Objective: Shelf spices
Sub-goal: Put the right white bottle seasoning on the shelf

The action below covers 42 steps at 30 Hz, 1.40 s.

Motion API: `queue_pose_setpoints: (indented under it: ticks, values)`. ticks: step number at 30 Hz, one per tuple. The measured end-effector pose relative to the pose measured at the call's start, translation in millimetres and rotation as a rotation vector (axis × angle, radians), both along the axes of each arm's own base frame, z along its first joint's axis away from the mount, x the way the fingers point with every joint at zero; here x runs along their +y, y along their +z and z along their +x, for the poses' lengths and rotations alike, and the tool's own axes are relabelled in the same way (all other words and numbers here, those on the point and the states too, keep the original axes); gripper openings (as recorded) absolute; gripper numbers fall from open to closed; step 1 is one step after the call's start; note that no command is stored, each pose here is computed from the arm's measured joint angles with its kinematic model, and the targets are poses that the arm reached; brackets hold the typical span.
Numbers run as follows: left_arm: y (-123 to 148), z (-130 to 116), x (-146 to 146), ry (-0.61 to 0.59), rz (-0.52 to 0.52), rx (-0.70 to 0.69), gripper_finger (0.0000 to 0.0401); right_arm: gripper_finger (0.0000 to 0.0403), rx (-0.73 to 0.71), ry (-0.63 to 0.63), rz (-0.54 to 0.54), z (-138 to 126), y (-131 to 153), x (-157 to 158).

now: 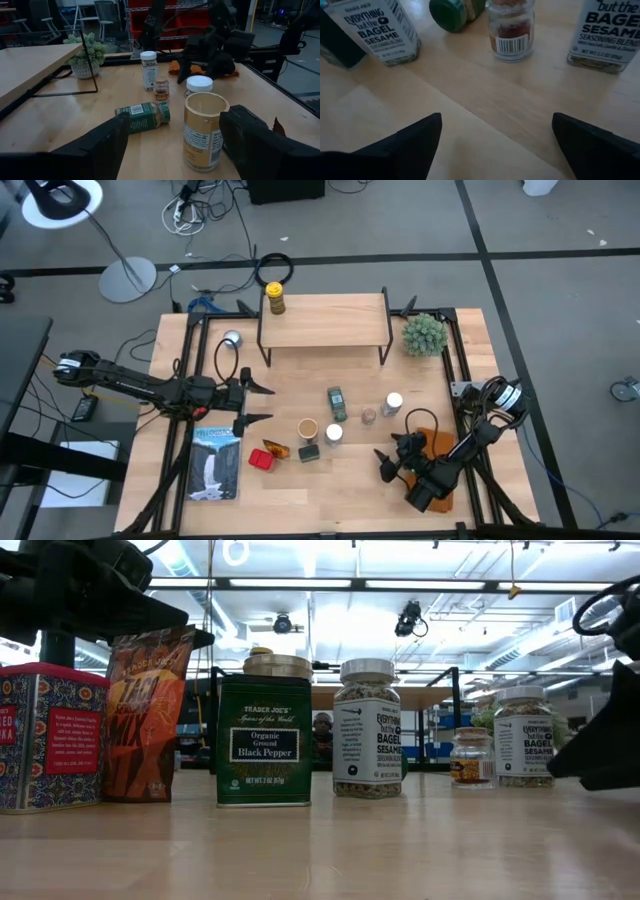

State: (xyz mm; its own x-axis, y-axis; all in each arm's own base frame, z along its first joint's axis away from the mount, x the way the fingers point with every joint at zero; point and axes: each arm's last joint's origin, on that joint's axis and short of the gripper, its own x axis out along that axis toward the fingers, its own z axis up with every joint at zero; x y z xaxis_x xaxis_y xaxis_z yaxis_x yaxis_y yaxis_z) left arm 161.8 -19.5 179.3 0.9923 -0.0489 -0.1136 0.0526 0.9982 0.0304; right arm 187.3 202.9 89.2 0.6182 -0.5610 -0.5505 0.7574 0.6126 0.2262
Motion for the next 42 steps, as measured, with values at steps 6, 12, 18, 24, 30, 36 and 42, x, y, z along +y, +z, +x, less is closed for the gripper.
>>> queue_pose_setpoints:
  ticks: [6,12,18,24,30,36,42]
  values:
    - [0,0,1,0.017,0.003,0.000,0.0312,0.0375,0.058,-0.023,-0.061,-2,-3,-13]
    - [0,0,1,0.029,0.004,0.000,0.0312,0.0374,0.122,-0.078,-0.079,-6,-12,-33]
    - [0,0,1,0.044,0.011,-0.001,0.0312,0.0374,0.119,-0.126,-0.092,-3,-14,-44]
    - [0,0,2,0.071,0.039,-0.001,0.0312,0.0374,0.147,-0.181,-0.109,4,-14,-57]
    - [0,0,2,0.073,0.038,-0.001,0.0312,0.0375,0.189,-0.228,-0.148,9,-13,-70]
    - [0,0,2,0.073,0.039,-0.001,0.0312,0.0374,0.213,-0.271,-0.189,13,-13,-83]
    - [0,0,2,0.074,0.039,-0.001,0.0312,0.0369,0.137,-0.317,-0.196,19,-12,-90]
